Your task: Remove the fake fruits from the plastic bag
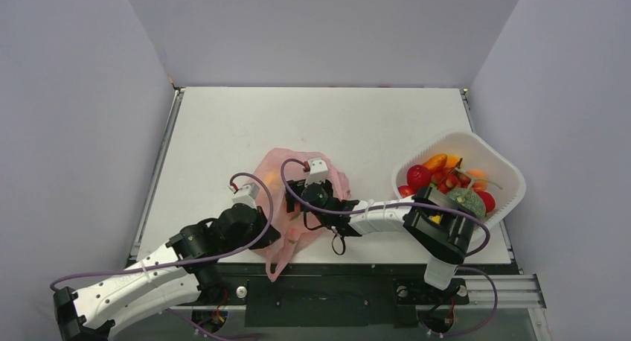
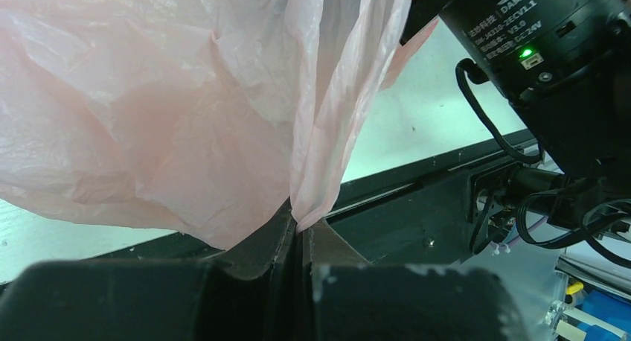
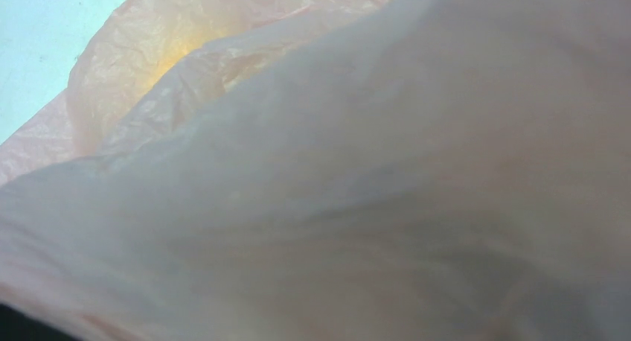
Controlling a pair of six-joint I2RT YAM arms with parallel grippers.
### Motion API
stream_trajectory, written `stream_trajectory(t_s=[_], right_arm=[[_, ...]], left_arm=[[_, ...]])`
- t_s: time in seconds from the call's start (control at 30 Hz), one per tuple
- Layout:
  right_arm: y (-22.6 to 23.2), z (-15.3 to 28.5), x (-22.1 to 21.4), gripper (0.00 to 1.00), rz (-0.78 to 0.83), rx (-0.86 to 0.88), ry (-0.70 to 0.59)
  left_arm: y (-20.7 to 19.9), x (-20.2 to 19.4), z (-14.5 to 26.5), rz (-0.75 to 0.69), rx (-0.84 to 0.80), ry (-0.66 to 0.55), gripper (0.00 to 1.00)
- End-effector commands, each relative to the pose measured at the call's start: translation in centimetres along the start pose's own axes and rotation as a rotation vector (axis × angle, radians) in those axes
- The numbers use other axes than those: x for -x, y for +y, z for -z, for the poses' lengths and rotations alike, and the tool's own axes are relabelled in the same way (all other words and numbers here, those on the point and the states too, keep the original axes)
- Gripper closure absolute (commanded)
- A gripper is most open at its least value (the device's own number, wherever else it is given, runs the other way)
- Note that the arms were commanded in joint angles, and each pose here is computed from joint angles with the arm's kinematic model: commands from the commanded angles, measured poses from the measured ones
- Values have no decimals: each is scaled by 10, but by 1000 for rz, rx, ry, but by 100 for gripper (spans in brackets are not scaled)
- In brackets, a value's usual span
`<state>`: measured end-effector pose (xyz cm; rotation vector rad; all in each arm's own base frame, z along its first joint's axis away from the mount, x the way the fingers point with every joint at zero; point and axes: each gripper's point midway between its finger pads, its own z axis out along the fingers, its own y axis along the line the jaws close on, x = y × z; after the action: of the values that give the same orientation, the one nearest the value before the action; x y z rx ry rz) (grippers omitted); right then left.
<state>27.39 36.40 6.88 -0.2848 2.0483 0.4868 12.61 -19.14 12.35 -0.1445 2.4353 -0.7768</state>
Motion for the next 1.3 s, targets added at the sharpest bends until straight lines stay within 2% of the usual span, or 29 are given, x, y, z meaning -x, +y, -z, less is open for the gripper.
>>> stream_trajectory(t_s=[0.0, 0.2, 0.47, 0.7, 0.97, 1.27], right_arm=[[7, -10, 27, 10, -108, -39, -88], [3, -21, 23, 10, -148, -78, -79], [-10, -31, 3, 14, -102, -150, -39], [1, -38, 3, 18, -64, -94, -32], [10, -43, 16, 11, -25, -21, -92], [21, -65, 33, 11, -26, 30, -128]], left_arm=[[-6, 9, -6, 67, -40, -62, 100], [1, 5, -9, 127, -52, -82, 100], [0, 11, -3, 120, -47, -100, 100], [-4, 10, -8, 102, -41, -78, 100], [-7, 12, -5, 95, -45, -80, 100], [-10, 18, 0, 98, -51, -97, 100]])
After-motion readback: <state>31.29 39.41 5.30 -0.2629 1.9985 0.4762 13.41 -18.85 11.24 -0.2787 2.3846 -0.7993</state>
